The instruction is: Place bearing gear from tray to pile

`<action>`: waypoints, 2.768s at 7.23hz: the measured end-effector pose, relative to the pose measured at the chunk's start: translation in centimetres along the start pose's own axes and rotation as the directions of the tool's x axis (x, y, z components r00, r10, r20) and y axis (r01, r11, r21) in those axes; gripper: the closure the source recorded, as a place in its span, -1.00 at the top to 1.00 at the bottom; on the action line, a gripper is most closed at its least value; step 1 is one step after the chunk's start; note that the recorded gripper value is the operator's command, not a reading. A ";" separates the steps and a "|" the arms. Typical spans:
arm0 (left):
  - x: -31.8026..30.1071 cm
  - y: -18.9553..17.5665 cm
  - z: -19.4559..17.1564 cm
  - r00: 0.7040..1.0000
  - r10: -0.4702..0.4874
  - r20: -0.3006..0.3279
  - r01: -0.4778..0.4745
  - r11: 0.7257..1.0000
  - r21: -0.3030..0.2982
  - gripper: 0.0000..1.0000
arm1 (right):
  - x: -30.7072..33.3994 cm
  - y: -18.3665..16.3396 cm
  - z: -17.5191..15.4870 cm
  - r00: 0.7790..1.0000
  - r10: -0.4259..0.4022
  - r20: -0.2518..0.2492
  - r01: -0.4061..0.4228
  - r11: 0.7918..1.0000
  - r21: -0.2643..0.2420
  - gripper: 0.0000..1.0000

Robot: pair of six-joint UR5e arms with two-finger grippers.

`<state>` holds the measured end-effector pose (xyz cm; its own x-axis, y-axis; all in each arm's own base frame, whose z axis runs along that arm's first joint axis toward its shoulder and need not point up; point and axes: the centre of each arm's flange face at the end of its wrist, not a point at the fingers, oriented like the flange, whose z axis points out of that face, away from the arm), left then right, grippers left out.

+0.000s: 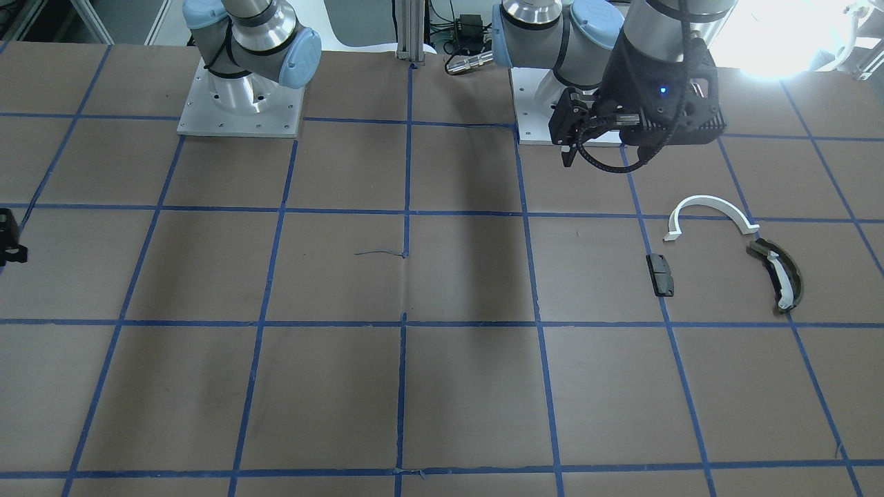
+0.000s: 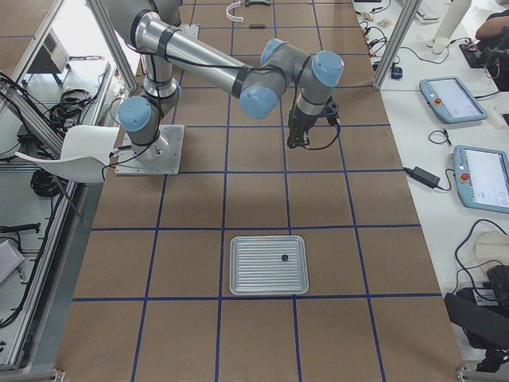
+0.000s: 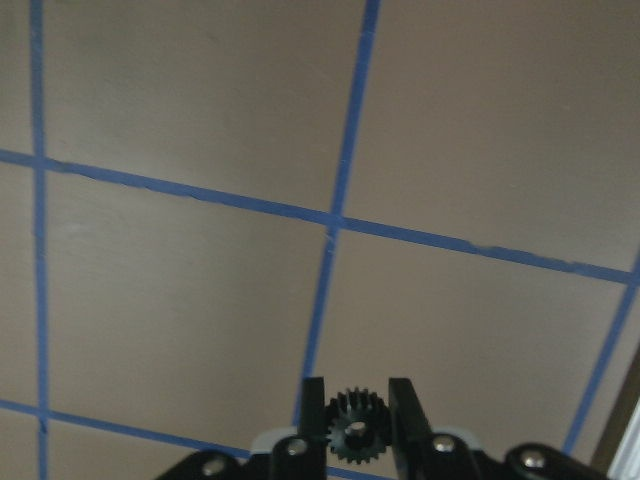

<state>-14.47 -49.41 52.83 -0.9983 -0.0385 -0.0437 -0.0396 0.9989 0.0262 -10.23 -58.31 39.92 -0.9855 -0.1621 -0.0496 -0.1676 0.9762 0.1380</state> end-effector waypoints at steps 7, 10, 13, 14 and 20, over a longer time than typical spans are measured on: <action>0.0 0.1 0.0 1.000 0.000 0.000 0.000 1.000 -0.001 1.00 | -36.9 -8.3 17.2 0.912 0.408 0.035 -0.407 0.895 0.184 -0.67; -0.1 0.2 0.2 1.000 0.002 0.004 -0.002 1.000 -0.003 1.00 | -45.5 -7.2 23.0 0.881 0.465 0.090 -0.474 0.865 0.167 0.00; -0.4 0.3 0.3 1.000 0.009 0.012 -0.008 1.000 -0.010 1.00 | -45.3 -7.1 22.5 0.877 0.474 0.080 -0.480 0.860 0.172 0.97; -0.6 0.2 0.4 1.000 0.008 0.008 -0.008 1.000 -0.013 1.00 | -43.6 -7.4 21.1 0.875 0.478 0.077 -0.484 0.858 0.170 0.92; 7.3 -5.7 14.8 0.998 0.040 -0.053 -0.037 0.998 0.051 1.00 | -10.2 -3.7 4.9 0.988 0.146 -0.052 -0.139 0.984 0.113 0.83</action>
<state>-20.90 -54.94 37.62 -0.9999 0.0001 0.0101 -0.0001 0.9997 -0.0230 0.55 -59.56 35.08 -0.9994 -0.0255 0.0227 -0.0248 0.9992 0.0307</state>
